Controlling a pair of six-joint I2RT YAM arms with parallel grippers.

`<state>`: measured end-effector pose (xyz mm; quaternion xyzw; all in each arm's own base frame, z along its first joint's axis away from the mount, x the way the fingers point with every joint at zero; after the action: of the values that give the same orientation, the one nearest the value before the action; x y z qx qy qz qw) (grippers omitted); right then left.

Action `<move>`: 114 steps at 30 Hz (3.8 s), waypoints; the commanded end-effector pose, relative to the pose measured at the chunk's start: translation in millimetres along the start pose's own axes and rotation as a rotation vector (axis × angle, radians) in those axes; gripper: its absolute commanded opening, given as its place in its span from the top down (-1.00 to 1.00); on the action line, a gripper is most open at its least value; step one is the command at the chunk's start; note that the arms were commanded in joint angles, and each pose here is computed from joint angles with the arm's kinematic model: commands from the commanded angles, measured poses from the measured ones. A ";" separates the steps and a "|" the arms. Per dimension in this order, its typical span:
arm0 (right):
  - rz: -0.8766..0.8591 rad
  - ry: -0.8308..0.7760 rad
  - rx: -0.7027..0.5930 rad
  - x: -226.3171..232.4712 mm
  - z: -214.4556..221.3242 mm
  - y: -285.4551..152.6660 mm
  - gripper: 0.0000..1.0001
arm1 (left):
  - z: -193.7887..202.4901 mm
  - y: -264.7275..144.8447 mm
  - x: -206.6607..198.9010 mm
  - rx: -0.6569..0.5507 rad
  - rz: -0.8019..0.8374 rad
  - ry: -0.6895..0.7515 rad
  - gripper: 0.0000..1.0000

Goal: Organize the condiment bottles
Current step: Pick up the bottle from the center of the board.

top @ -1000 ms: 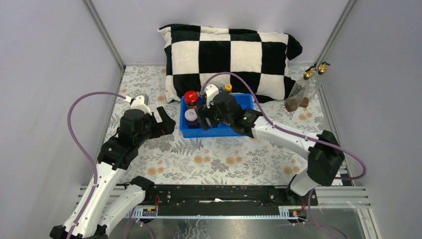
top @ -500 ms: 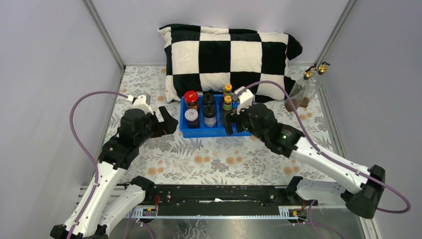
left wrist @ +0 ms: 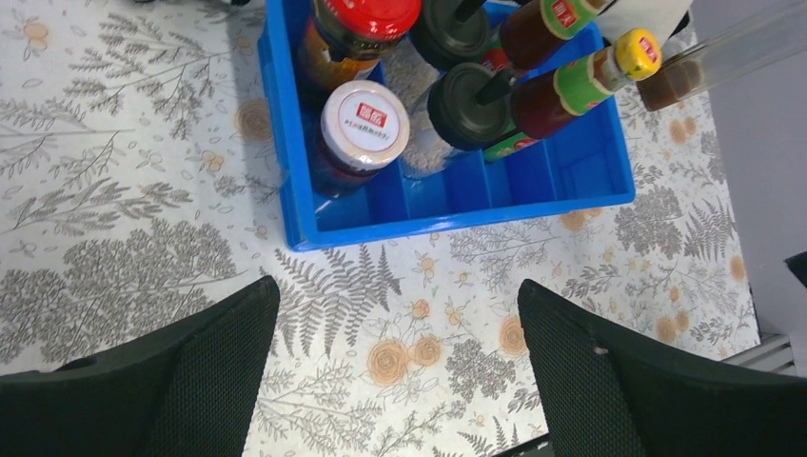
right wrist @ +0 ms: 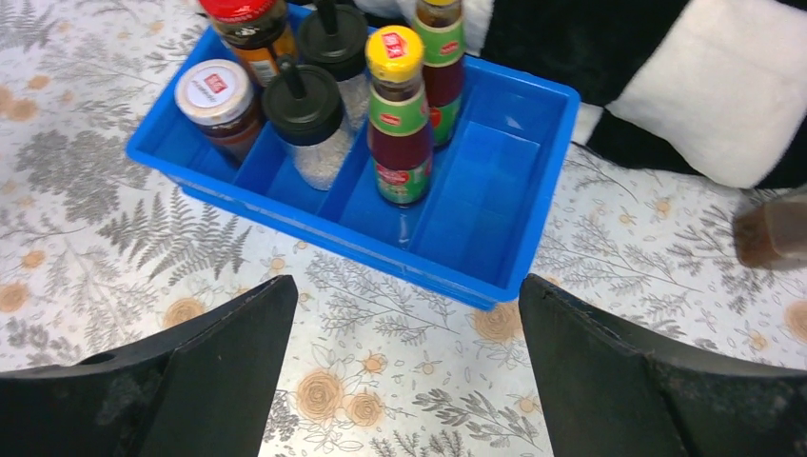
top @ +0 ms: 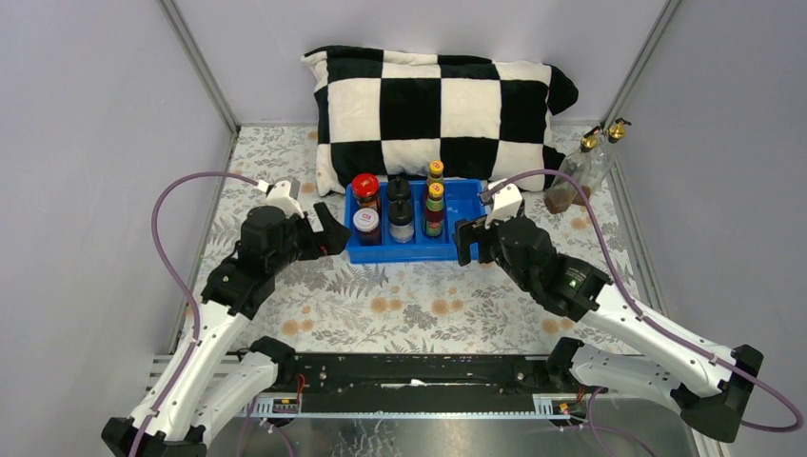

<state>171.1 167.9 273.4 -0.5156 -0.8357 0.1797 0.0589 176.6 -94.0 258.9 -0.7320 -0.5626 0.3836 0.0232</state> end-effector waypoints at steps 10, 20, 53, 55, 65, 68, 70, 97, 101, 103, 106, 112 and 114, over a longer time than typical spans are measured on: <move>0.231 0.133 0.050 -42.4 12.8 -1.6 -0.96 | -29.8 14.1 -21.5 -0.092 0.089 0.034 -0.97; 0.447 0.262 0.129 -92.3 21.4 1.3 -0.99 | -26.6 10.9 -15.5 -0.084 0.055 0.072 -0.97; 0.647 0.355 0.096 -168.1 -44.3 34.5 -0.98 | -26.7 5.6 -13.4 -0.108 0.050 0.079 -0.97; 0.675 0.352 0.103 -171.0 -40.1 32.9 -0.99 | -26.4 5.5 -13.7 -0.106 0.052 0.082 -0.98; 0.708 0.420 0.153 -192.3 -18.7 39.9 -0.99 | -26.6 2.4 -15.1 -0.111 0.068 0.085 -0.97; 0.714 0.423 0.160 -194.3 -17.0 41.2 -0.99 | -27.4 1.2 -15.4 -0.117 0.071 0.088 -0.97; 0.725 0.422 0.159 -195.9 -17.1 40.8 -0.99 | -27.1 1.7 -15.5 -0.113 0.073 0.088 -0.97; 0.930 0.413 0.171 -235.3 -22.8 86.3 -0.99 | -26.6 -7.2 -21.5 -0.118 0.133 0.090 -0.97; 0.999 0.425 0.144 -242.9 -24.7 90.9 -0.99 | -26.3 -8.2 -22.0 -0.119 0.141 0.091 -0.98; 1.020 0.436 0.135 -245.2 -24.6 94.8 -0.99 | -26.1 -8.7 -22.3 -0.120 0.145 0.090 -0.97; 1.049 0.452 0.128 -248.0 -21.4 101.0 -0.99 | -25.7 -9.5 -22.4 -0.120 0.148 0.090 -0.97; 1.081 0.478 0.145 -250.6 -5.6 116.5 -0.99 | -25.9 -11.2 -22.8 -0.125 0.153 0.091 -0.98; 1.090 0.484 0.141 -251.0 -0.8 120.7 -0.99 | -25.7 -11.5 -23.0 -0.124 0.156 0.092 -0.97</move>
<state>377.1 -0.8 246.9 -0.8684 -0.4265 0.1638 0.1930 181.6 -98.0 288.3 -0.7777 -0.5352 0.3293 -0.0160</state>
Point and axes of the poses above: each gripper's point midway between its finger pads, its own y axis out along the fingers, its own x axis along the line the jaws close on, z = x × y, the point moved 8 cm from there along -y, back along the fingers, and after that the axes turned 7 degrees about -y, right-handed, at the moved point
